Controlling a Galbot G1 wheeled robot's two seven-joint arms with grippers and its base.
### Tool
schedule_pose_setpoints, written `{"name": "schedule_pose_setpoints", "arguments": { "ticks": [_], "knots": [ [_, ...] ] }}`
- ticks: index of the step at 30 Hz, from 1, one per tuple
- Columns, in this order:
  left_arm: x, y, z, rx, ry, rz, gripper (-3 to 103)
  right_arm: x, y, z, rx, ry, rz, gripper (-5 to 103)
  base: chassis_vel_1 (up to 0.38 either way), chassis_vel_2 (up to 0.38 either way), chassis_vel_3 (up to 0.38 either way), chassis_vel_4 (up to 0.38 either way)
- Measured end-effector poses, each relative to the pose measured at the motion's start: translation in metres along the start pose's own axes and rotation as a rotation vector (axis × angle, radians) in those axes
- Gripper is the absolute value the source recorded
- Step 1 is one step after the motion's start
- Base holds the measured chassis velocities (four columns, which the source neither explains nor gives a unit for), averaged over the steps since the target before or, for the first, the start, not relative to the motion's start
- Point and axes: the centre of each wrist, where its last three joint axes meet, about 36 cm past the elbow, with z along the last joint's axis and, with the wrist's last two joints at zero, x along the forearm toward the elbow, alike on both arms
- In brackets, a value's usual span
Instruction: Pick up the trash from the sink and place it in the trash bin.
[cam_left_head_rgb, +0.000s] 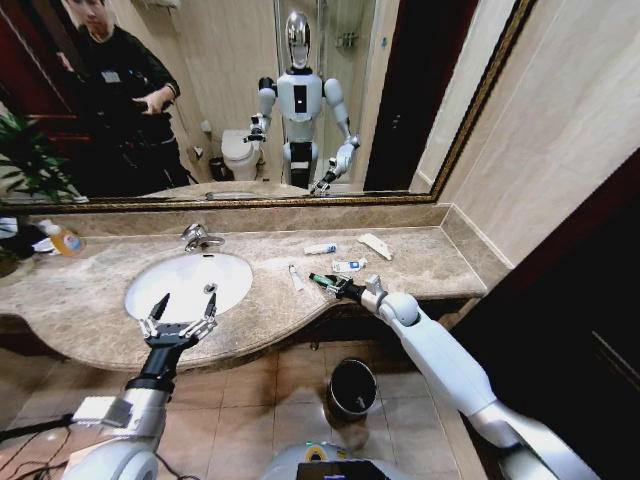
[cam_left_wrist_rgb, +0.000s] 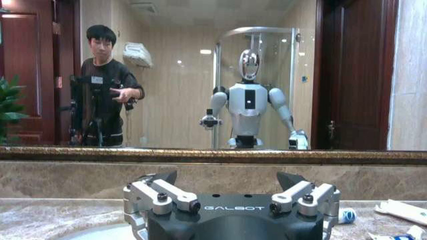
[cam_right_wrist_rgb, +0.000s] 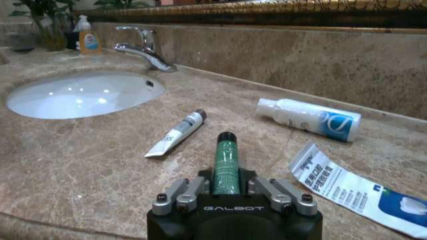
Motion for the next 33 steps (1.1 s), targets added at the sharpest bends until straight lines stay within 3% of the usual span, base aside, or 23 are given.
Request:
{"name": "schedule_pose_setpoints", "arguments": {
  "ticks": [6, 23, 33],
  "knots": [
    [0.000, 0.000, 0.000, 0.000, 0.000, 0.000, 100, -0.004, 0.004, -0.002, -0.002, -0.015, 0.010, 10, 0.000, 0.000, 0.000, 0.000],
    [0.000, 0.000, 0.000, 0.000, 0.000, 0.000, 100, 0.016, 0.016, -0.021, -0.038, -0.097, 0.051, 10, 0.000, 0.000, 0.000, 0.000],
    [0.000, 0.000, 0.000, 0.000, 0.000, 0.000, 100, 0.091, 0.029, -0.015, -0.063, -0.124, 0.069, 10, 0.000, 0.000, 0.000, 0.000]
  ]
}}
